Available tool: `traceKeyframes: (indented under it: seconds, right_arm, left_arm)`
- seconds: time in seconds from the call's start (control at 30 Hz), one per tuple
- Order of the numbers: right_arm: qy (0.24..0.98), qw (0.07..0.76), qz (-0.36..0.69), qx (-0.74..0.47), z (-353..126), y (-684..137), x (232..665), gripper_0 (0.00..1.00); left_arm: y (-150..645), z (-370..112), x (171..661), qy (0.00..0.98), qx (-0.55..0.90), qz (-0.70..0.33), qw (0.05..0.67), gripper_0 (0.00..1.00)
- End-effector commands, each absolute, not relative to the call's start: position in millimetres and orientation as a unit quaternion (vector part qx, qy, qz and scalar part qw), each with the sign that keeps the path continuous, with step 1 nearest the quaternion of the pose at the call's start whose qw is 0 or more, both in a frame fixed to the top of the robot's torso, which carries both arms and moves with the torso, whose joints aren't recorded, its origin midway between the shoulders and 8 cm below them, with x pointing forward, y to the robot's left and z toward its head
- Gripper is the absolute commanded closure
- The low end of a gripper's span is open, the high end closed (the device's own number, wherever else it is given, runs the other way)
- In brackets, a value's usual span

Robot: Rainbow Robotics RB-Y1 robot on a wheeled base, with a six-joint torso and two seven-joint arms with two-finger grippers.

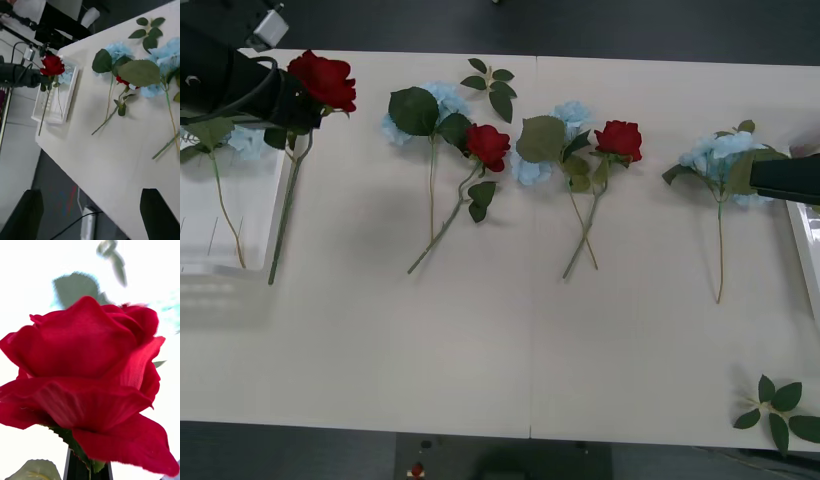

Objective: Put the red flowers into the right box and the blue flowers into the left box

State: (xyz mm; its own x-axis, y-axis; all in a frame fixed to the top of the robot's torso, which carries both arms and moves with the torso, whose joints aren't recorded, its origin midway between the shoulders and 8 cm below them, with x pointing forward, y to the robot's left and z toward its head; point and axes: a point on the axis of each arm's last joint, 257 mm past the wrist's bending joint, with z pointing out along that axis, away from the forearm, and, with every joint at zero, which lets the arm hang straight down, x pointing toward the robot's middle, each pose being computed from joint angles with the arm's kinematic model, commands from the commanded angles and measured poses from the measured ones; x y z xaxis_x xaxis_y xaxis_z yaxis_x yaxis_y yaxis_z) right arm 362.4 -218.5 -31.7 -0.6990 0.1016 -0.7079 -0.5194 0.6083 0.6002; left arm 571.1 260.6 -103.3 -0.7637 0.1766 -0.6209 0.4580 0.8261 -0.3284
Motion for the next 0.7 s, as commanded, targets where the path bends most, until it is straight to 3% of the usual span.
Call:
traceKeyframes:
  seconds: [0.03,0.3,0.7]
  right_arm:
    - [0.811,0.359,0.430,-0.165,-45,-196,349,0.25]
    - [0.776,0.431,0.425,-0.175,-52,-176,373,0.24]
    - [0.754,0.436,0.435,-0.230,-49,-113,384,0.24]
  left_arm:
    - [230,-74,566,0.862,0.238,-0.290,0.340,1.00]
    - [168,-39,556,0.776,0.244,-0.431,0.391,1.00]
    - [113,-2,541,0.655,0.277,-0.527,0.465,1.00]
